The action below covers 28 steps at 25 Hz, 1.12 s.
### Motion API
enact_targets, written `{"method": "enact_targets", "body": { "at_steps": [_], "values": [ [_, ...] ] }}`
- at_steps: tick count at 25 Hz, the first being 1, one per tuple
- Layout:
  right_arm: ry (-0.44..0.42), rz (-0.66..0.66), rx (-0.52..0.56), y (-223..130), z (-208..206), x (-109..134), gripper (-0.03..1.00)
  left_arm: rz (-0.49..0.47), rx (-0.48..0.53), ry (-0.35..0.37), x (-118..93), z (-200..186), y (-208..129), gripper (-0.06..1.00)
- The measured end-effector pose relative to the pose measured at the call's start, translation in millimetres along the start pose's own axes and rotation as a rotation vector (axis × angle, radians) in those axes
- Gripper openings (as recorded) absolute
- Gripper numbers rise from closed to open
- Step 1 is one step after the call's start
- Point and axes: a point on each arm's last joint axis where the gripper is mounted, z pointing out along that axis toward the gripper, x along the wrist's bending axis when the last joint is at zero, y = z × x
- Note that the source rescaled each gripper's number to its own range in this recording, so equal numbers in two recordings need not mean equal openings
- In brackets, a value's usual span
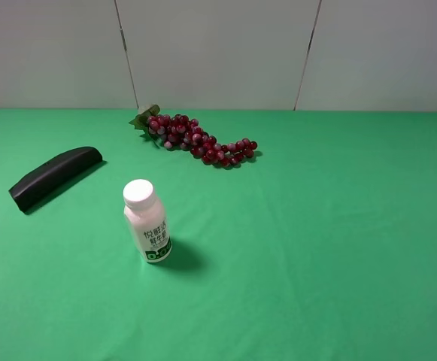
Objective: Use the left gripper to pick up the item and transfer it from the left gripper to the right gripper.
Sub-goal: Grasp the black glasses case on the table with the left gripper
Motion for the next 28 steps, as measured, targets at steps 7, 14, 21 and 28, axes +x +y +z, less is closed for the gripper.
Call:
{"method": "enact_targets", "body": {
  "at_steps": [7,14,21,28],
  "values": [
    [0.0,0.0,0.0,0.0,0.0,0.0,1.0,0.0,0.0,0.0,0.0,0.0,0.0,0.81],
    [0.0,0.0,0.0,0.0,0.0,0.0,1.0,0.001,0.0,-0.001,-0.1,0.0,0.0,0.81],
    [0.0,0.0,0.0,0.0,0.0,0.0,1.0,0.001,0.0,-0.001,-0.1,0.0,0.0,0.81],
    [0.0,0.0,0.0,0.0,0.0,0.0,1.0,0.001,0.0,-0.001,-0.1,0.0,0.0,0.78]
  ]
}}
